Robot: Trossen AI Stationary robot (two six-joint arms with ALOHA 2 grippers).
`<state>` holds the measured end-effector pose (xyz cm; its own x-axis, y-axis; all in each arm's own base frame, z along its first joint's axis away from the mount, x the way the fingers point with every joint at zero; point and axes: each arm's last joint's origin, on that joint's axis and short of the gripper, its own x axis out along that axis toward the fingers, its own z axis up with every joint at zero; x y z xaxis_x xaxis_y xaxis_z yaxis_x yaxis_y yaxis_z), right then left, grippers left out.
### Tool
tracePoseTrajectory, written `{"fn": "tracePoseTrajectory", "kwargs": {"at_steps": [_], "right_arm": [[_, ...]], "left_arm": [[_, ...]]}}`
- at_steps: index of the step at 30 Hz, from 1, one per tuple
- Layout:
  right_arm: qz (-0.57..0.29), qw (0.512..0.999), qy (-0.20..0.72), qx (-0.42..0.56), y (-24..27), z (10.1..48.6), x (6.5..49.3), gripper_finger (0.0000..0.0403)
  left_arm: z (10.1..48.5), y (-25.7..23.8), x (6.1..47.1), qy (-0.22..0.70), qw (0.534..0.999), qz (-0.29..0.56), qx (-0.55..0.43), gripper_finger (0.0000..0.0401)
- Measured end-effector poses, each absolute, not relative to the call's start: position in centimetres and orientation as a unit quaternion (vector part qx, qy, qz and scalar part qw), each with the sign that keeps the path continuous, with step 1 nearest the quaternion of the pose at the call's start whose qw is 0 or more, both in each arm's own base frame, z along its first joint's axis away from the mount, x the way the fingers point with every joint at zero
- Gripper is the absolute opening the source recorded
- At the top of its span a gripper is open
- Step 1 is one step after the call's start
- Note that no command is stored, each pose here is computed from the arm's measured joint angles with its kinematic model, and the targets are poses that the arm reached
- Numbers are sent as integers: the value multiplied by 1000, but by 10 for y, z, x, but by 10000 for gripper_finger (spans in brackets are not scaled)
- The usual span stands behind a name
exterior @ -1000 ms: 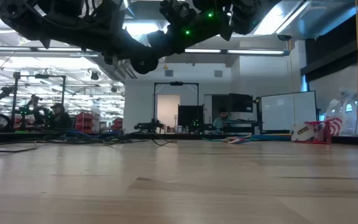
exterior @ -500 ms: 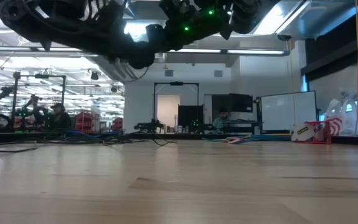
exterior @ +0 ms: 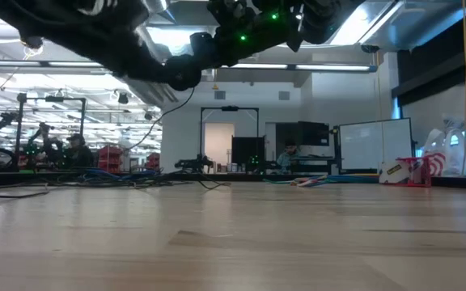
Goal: Coiling cords
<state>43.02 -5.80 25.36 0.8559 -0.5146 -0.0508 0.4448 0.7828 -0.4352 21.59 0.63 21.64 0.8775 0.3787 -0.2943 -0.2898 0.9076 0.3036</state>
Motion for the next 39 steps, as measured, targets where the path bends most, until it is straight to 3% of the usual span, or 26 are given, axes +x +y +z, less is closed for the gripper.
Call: {"fn": "tracePoseTrajectory", "kwargs": {"at_steps": [10, 15, 31, 39], "right_arm": [[-254, 939, 85, -214, -58, 254, 430, 7], [-254, 939, 86, -216, -58, 253, 430, 7], [-252, 938, 91, -220, -58, 253, 430, 7], [-252, 940, 78, -219, -58, 255, 430, 7]], "left_arm": [[210, 26, 215, 207, 946, 218, 118, 137], [200, 36, 219, 233, 936, 233, 124, 154], [191, 45, 227, 242, 928, 243, 143, 106], [192, 45, 227, 240, 929, 242, 144, 8]]}}
